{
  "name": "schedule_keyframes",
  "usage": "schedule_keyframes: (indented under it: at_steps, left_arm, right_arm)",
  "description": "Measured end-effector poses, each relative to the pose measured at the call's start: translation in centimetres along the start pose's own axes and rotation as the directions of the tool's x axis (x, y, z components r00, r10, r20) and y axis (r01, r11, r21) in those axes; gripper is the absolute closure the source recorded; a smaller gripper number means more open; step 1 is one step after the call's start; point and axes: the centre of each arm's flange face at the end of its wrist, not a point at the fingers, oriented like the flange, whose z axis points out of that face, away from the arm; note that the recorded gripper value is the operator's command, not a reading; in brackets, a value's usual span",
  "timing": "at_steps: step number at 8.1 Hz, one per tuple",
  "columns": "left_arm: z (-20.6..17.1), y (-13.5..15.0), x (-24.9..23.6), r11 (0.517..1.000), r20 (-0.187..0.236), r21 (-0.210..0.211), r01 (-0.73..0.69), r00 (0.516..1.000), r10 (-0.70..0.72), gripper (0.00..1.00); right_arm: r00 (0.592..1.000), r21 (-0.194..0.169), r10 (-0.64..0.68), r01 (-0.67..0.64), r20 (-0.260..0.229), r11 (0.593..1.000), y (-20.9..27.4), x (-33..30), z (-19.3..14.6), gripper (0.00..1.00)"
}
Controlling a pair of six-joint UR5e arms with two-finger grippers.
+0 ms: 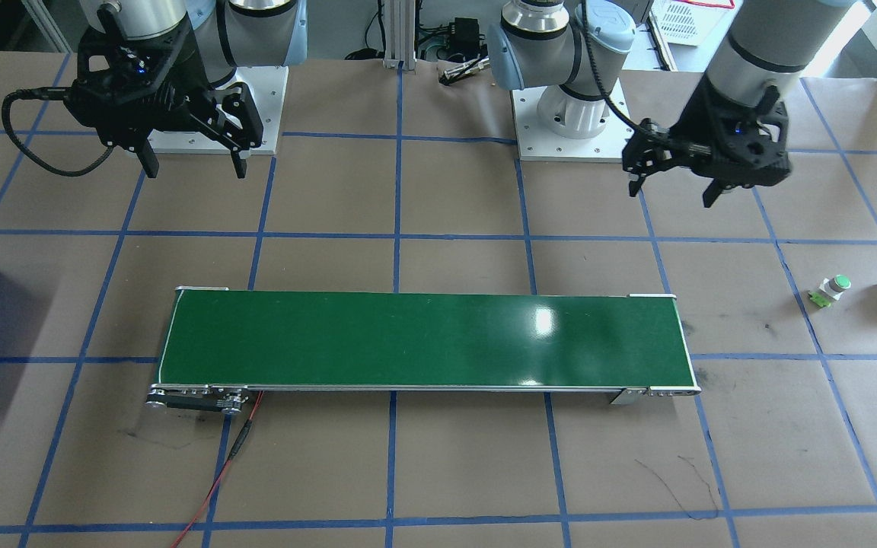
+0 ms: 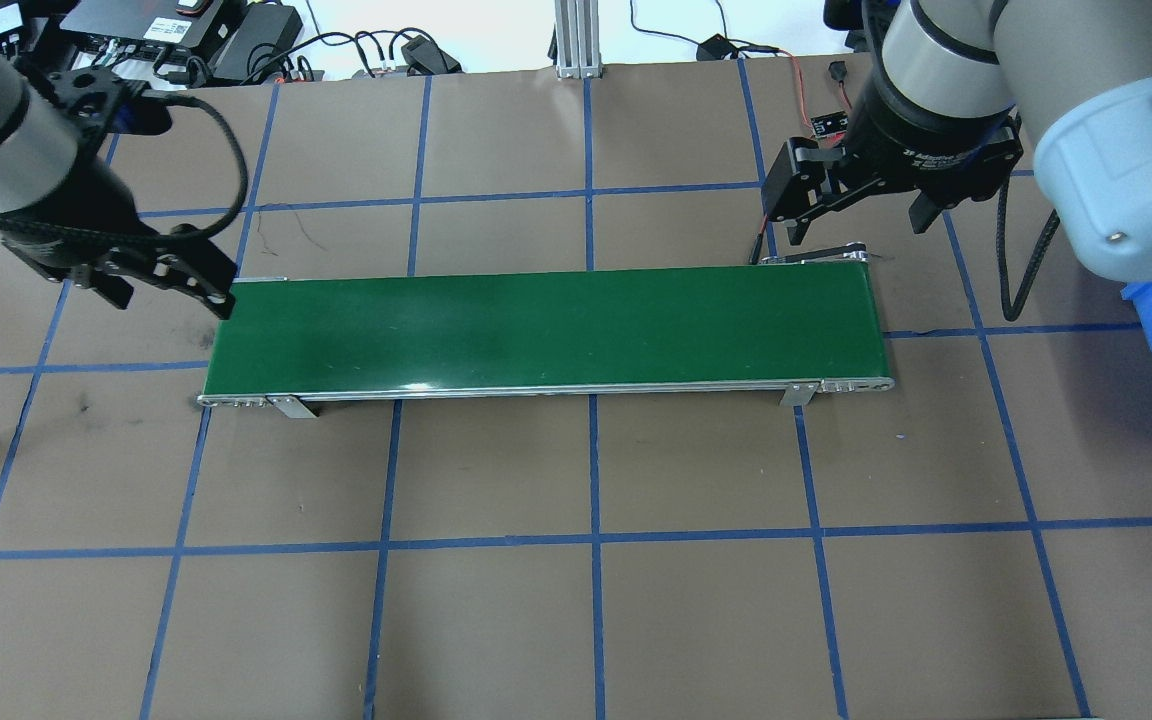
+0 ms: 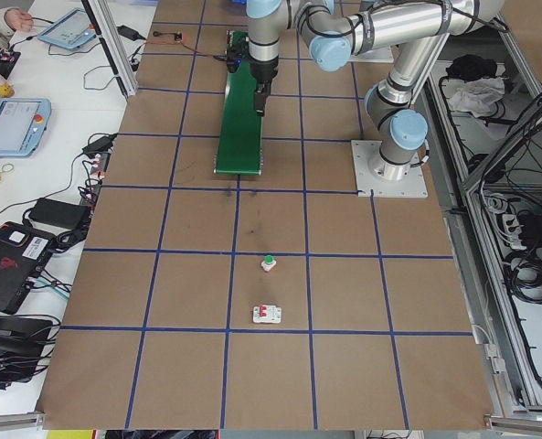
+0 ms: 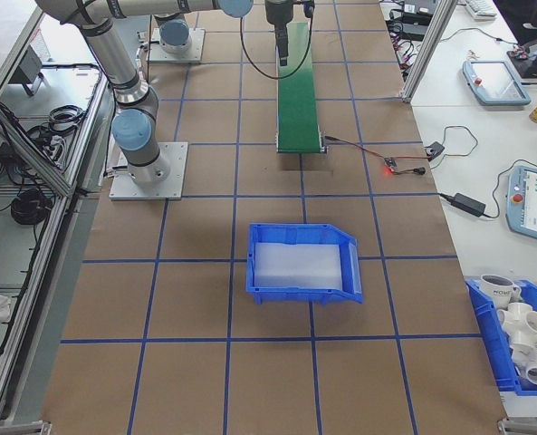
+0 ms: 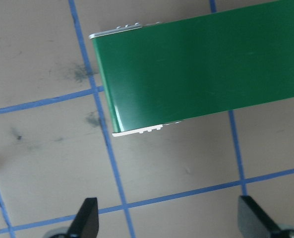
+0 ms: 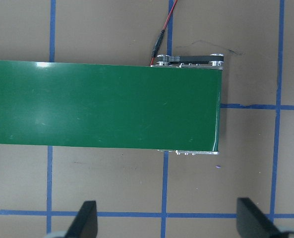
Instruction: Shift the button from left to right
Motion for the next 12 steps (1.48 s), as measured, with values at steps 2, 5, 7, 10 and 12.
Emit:
schedule_keyframes:
  at_steps: [2, 5, 7, 10, 12]
  left_arm:
    - [1.0, 1.6, -8.7, 0.996, 0.007, -0.002, -0.088, 0.996, 0.088, 0.0]
    - [3.5, 3.7, -17.0, 0.968, 0.016, -0.063, -0.241, 0.97, 0.243, 0.0]
    - [6.5, 4.1, -21.8, 0.925, 0.009, -0.11, -0.365, 0.93, 0.368, 0.0]
    - [12.4, 2.7, -27.5, 0.802, 0.019, -0.196, -0.565, 0.815, 0.579, 0.0]
    - [15.4, 3.0, -30.3, 0.773, -0.009, -0.201, -0.601, 0.79, 0.613, 0.0]
  right_arm:
    - [1.0, 0.001, -0.001, 0.001, 0.001, 1.0, 0.1, -0.1, -0.1, 0.0]
    - [1.0, 0.001, -0.002, 0.002, 0.002, 1.0, 0.1, -0.1, -0.1, 0.0]
    - [1.0, 0.001, -0.001, 0.001, 0.002, 1.0, 0.1, 0.0, -0.1, 0.0]
    - [1.0, 0.001, -0.002, 0.002, 0.001, 1.0, 0.1, 0.0, -0.1, 0.0]
    - [1.0, 0.001, -0.002, 0.002, 0.001, 1.0, 0.1, 0.0, -0.1, 0.0]
